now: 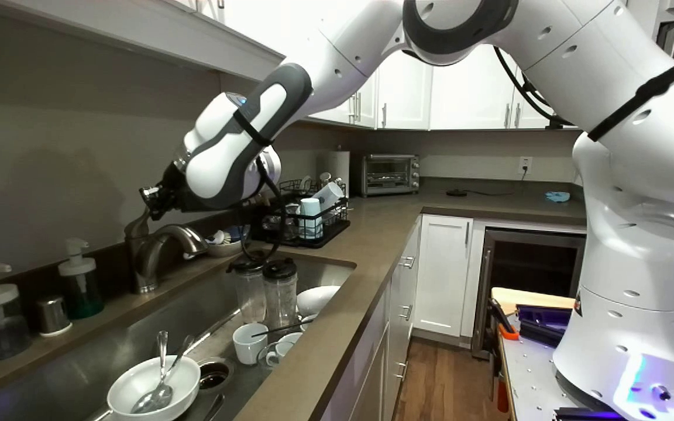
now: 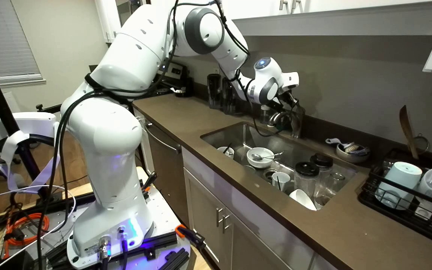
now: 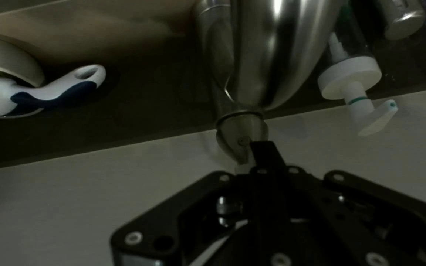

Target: Open the tap then close the tap then open the tap again

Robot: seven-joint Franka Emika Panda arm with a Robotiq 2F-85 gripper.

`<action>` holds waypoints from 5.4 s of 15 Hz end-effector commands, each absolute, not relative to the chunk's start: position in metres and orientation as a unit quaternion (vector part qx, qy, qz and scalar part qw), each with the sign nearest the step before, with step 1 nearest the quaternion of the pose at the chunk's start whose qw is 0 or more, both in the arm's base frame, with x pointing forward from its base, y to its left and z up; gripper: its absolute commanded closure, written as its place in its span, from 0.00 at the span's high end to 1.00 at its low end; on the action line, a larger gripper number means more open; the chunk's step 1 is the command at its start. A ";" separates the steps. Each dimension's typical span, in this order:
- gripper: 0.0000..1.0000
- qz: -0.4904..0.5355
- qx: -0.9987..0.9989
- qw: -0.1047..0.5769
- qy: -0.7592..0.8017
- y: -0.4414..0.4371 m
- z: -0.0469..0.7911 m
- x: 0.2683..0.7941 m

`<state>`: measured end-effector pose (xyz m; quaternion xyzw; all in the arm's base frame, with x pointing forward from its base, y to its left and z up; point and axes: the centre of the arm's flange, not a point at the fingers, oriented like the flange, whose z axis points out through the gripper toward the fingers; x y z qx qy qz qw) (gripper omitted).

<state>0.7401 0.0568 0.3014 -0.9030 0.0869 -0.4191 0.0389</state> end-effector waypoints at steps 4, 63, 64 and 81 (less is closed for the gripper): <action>0.00 -0.448 -0.890 0.011 0.079 0.055 0.306 0.753; 0.00 -0.406 -0.907 0.072 0.088 0.067 0.341 0.765; 0.00 -0.402 -0.909 0.071 0.088 0.068 0.339 0.764; 0.00 -0.419 -0.906 0.010 0.068 0.075 0.337 0.765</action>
